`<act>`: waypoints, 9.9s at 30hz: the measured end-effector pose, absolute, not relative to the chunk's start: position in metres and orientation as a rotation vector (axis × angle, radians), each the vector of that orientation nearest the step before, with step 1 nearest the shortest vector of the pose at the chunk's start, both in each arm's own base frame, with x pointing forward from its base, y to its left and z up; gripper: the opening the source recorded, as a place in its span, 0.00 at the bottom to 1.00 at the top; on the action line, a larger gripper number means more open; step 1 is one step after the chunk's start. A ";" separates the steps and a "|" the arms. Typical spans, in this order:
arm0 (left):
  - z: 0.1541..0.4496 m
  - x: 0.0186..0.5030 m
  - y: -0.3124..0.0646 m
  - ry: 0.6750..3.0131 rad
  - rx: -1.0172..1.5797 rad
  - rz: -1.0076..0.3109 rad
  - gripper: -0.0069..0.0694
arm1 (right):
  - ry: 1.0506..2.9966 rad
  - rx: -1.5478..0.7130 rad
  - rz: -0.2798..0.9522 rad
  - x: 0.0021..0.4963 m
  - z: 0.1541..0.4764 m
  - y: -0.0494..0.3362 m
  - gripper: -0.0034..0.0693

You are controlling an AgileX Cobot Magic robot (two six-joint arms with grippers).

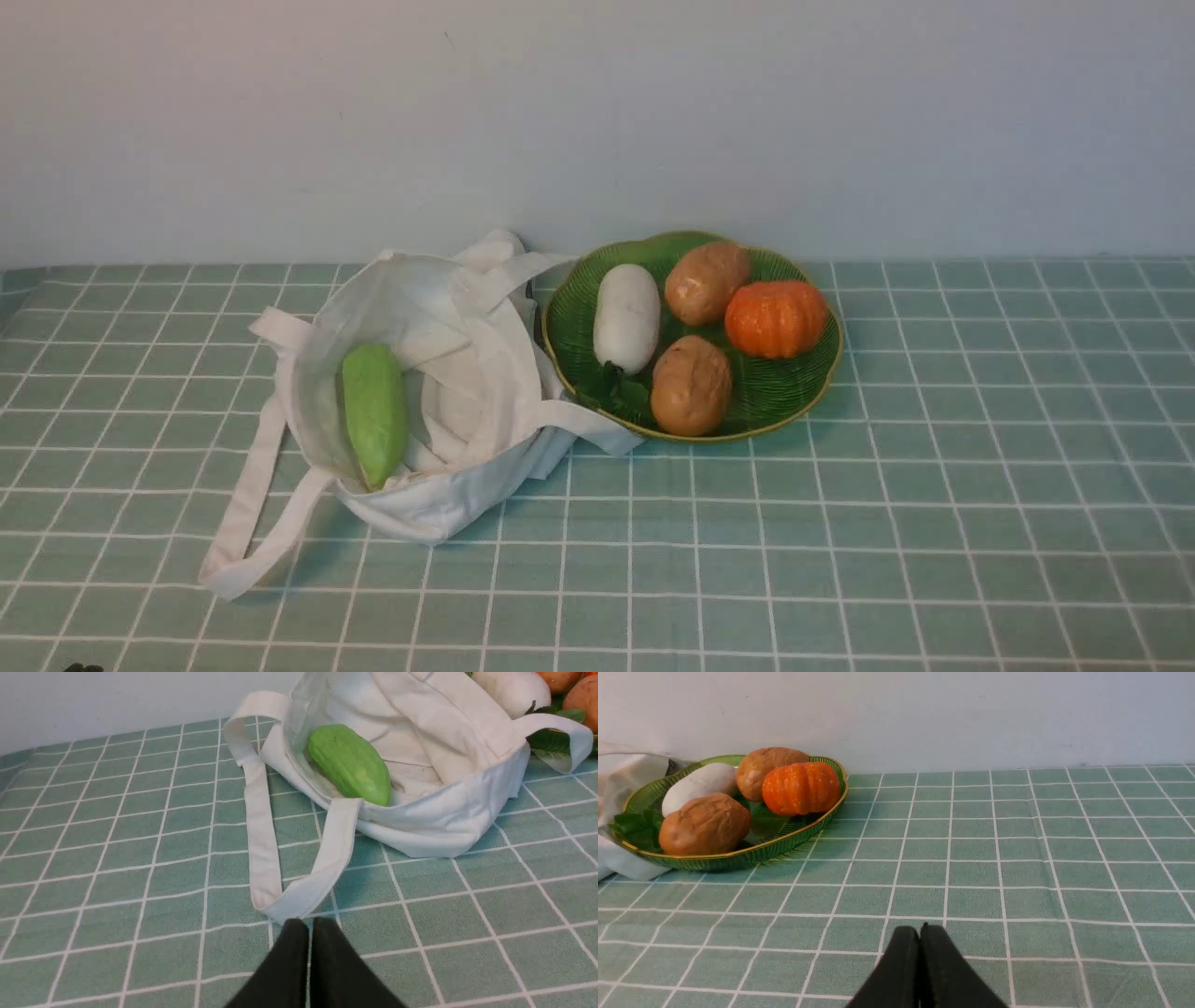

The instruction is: Take vegetables from cloth bag on blue coffee tablecloth place on plate.

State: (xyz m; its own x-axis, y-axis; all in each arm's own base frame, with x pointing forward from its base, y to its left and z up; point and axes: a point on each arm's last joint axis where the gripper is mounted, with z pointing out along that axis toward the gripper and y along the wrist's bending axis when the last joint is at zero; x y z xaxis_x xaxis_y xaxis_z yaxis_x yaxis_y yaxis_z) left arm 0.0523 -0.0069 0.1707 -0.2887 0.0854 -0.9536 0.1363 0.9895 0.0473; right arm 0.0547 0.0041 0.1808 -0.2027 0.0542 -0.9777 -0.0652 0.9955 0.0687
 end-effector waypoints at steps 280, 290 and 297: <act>0.170 0.052 -0.003 1.884 0.041 -0.058 0.08 | 1.773 -0.008 0.108 0.055 0.181 0.004 0.03; 0.170 0.052 -0.004 1.884 0.061 -0.065 0.08 | 1.773 -0.008 0.108 0.055 0.181 0.004 0.03; 0.170 0.052 -0.004 1.884 0.062 -0.063 0.08 | 1.773 -0.008 0.108 0.055 0.181 0.004 0.03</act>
